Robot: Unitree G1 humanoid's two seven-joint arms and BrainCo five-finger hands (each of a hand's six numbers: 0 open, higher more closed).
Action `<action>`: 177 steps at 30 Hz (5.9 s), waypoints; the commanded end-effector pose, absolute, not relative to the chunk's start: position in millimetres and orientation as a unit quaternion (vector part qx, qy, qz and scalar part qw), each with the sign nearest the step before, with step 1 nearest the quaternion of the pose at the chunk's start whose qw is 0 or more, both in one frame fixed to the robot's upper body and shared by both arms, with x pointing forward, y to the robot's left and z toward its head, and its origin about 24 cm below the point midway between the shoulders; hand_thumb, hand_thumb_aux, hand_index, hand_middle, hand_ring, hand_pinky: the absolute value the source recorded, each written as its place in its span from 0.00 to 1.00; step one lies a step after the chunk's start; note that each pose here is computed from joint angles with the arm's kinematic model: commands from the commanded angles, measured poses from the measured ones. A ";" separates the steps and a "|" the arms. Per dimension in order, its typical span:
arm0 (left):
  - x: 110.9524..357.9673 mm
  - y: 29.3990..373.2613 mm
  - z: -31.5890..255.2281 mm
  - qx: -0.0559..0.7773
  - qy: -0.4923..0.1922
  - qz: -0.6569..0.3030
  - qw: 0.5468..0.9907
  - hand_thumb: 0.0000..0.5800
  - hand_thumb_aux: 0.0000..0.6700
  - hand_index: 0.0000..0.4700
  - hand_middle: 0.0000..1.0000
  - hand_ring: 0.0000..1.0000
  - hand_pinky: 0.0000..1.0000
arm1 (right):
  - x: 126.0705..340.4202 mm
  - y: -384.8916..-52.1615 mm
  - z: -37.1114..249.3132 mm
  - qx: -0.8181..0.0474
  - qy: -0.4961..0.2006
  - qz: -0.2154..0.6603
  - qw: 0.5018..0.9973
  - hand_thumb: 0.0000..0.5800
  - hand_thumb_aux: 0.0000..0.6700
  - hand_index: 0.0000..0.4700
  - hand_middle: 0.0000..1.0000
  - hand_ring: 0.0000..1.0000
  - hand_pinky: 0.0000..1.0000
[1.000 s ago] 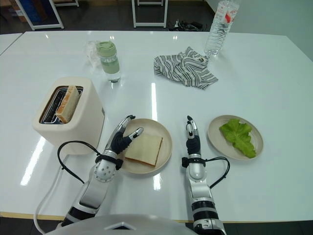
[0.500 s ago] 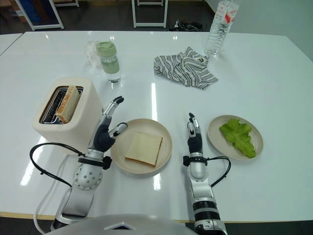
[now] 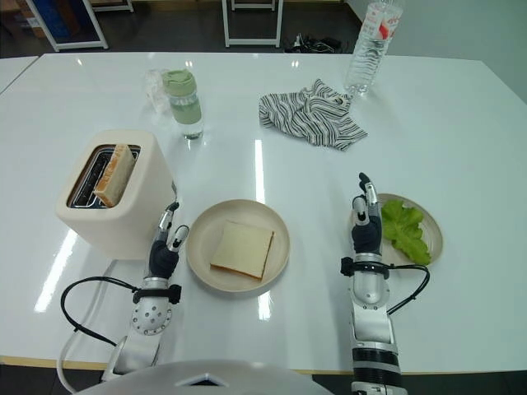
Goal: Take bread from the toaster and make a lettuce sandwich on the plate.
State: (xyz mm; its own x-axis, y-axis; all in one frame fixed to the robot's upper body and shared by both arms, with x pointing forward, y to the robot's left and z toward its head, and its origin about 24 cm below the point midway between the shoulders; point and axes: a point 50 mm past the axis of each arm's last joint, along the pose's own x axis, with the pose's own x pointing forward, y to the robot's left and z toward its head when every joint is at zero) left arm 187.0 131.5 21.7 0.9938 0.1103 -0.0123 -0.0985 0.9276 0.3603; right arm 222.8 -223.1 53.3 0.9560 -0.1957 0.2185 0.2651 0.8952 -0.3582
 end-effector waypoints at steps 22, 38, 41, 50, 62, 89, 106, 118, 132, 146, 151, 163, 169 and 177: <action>185.1 90.8 18.3 0.064 0.059 -0.013 0.996 0.00 0.00 0.00 0.00 0.00 0.00 | 215.8 -360.5 48.7 -0.802 0.115 -0.037 0.585 0.00 0.00 0.00 0.00 0.00 0.00; 186.2 93.0 31.9 0.056 -0.002 -0.002 0.998 0.00 0.00 0.00 0.00 0.00 0.00 | 210.9 -370.1 23.0 -0.791 0.163 -0.013 0.590 1.00 1.00 1.00 0.00 0.00 0.00; 185.9 95.3 37.3 0.059 -0.032 0.004 0.998 0.00 0.00 0.00 0.00 0.00 0.00 | 213.3 -368.8 30.2 -0.787 0.144 -0.022 0.600 1.00 1.00 1.00 0.00 0.00 0.00; 186.6 93.0 29.7 0.076 -0.036 0.002 0.996 0.00 0.00 0.00 0.00 0.00 0.00 | 214.4 -342.9 94.8 -0.762 0.002 -0.093 0.641 1.00 1.00 1.00 0.00 0.00 0.00; 193.0 94.2 17.0 0.069 -0.017 0.005 0.997 0.00 0.00 0.00 0.00 0.00 0.00 | 209.3 -253.7 122.7 -0.689 -0.161 -0.022 0.706 1.00 1.00 1.00 0.00 0.00 0.00; 191.6 92.2 7.4 0.075 0.002 -0.005 0.997 0.00 0.00 0.00 0.00 0.00 0.00 | 210.3 -148.7 27.5 -0.620 -0.165 0.192 0.743 1.00 1.00 1.00 0.00 0.00 0.00; 190.3 91.1 3.2 0.080 0.009 -0.008 0.997 0.00 0.00 0.00 0.00 0.00 0.00 | 203.9 -145.6 27.0 -0.629 -0.166 0.198 0.734 0.00 0.00 0.00 0.00 0.00 0.00; 190.1 91.4 3.8 0.086 0.005 -0.011 0.996 0.00 0.00 0.00 0.00 0.00 0.00 | 205.5 -191.8 78.3 -0.558 -0.172 0.089 0.807 0.00 0.00 0.00 0.00 0.00 0.00; 201.1 181.9 165.0 0.356 -0.258 0.097 0.893 0.00 0.00 0.00 0.00 0.00 0.00 | 218.6 -212.6 88.3 -0.215 -0.144 -0.041 0.965 0.00 0.00 0.00 0.00 0.00 0.00; 212.3 245.7 129.9 0.535 -0.060 0.191 0.821 0.00 0.00 0.00 0.00 0.00 0.00 | 220.7 -217.5 72.0 -0.230 -0.127 -0.047 0.964 0.00 0.00 0.00 0.00 0.00 0.00; 212.3 240.2 121.8 0.545 -0.051 0.175 0.818 0.00 0.00 0.00 0.00 0.00 0.00 | 220.6 -218.8 69.4 -0.235 -0.122 -0.045 0.963 0.00 0.00 0.00 0.00 0.00 0.00; 213.8 243.2 104.4 0.561 -0.011 0.169 0.811 0.75 0.50 0.50 0.00 0.00 0.00 | 222.5 -222.6 63.5 -0.229 -0.107 -0.045 0.966 0.00 0.00 0.00 0.00 0.00 0.00; 214.4 236.9 101.6 0.552 -0.014 0.148 0.821 1.00 1.00 1.00 0.00 0.00 0.00 | 222.6 -223.3 64.2 -0.232 -0.107 -0.045 0.966 0.00 0.00 0.00 0.00 0.00 0.00; 215.0 230.8 123.7 0.523 -0.093 0.188 0.826 1.00 1.00 1.00 0.00 0.00 0.00 | 222.5 -223.8 62.4 -0.235 -0.104 -0.046 0.965 0.00 0.00 0.00 0.00 0.00 0.00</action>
State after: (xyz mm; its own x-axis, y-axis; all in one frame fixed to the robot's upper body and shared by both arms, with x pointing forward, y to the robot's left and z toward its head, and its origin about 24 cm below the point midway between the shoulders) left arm 215.6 231.6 113.0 0.9398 0.2136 0.2668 -0.3336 0.4043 0.8516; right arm 220.6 -222.5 62.0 0.9741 -0.0372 0.2229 0.1339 0.8896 -0.4368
